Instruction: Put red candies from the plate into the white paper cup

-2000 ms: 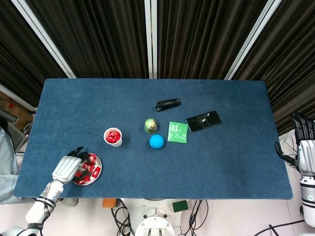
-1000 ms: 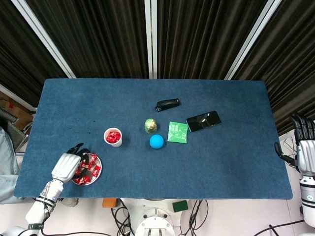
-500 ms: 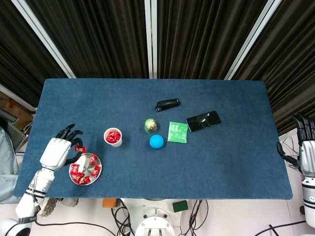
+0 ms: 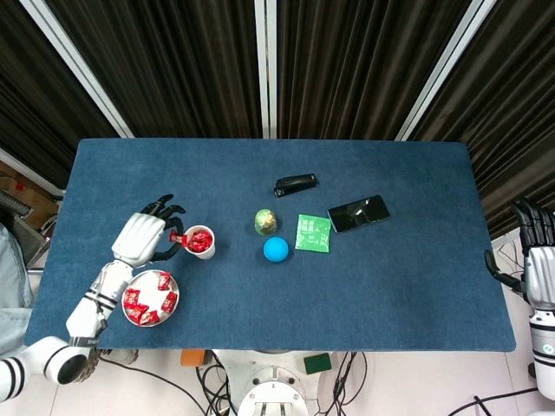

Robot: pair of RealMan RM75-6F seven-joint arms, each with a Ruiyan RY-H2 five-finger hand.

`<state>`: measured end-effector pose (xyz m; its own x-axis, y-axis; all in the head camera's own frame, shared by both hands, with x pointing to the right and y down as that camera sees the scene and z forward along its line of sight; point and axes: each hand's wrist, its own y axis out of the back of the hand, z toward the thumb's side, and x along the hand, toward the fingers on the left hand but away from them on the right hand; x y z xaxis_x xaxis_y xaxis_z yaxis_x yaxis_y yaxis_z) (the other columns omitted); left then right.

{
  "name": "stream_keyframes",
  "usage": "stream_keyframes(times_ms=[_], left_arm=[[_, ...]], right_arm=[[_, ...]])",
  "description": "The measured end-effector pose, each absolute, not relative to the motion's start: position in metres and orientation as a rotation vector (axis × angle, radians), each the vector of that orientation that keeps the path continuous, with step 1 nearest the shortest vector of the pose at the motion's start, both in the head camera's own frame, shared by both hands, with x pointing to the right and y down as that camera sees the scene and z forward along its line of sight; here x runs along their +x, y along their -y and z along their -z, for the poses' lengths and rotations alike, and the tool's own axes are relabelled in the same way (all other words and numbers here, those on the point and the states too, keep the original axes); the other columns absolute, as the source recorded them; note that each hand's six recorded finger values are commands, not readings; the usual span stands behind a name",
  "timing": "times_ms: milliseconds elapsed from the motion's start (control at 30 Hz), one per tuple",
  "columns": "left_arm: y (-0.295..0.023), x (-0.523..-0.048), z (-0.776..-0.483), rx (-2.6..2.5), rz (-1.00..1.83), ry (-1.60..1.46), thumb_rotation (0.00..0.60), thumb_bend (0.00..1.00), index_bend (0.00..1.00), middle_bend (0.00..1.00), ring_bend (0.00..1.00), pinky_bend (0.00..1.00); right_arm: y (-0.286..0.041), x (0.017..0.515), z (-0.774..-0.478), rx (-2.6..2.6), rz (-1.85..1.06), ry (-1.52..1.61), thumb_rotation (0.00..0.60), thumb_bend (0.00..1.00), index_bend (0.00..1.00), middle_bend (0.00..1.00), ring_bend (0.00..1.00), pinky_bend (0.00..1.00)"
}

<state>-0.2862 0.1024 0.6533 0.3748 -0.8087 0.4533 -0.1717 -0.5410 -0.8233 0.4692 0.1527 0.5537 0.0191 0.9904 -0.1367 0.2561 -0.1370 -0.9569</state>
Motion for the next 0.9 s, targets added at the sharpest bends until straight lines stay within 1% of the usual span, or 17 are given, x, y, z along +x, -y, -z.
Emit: stream_keyframes(times_ms=[233, 900], left_arm=[[-0.094, -0.267, -0.674, -1.964, 1.189, -0.789, 0.600, 0.35, 0.55, 0.26, 0.07, 0.22], [-0.096, -0.266, -0.692, -1.966, 1.228, -0.742, 0.600, 0.35, 0.55, 0.26, 0.07, 0.22]], right_arm=[[-0.153, 0.472, -0.556, -1.509, -1.185, 1.334, 0.600, 0.35, 0.00, 0.00, 0.00, 0.00], [-0.154, 0.475, -0.557, -1.506, -1.191, 1.342, 0.600, 0.35, 0.00, 0.00, 0.00, 0.00]])
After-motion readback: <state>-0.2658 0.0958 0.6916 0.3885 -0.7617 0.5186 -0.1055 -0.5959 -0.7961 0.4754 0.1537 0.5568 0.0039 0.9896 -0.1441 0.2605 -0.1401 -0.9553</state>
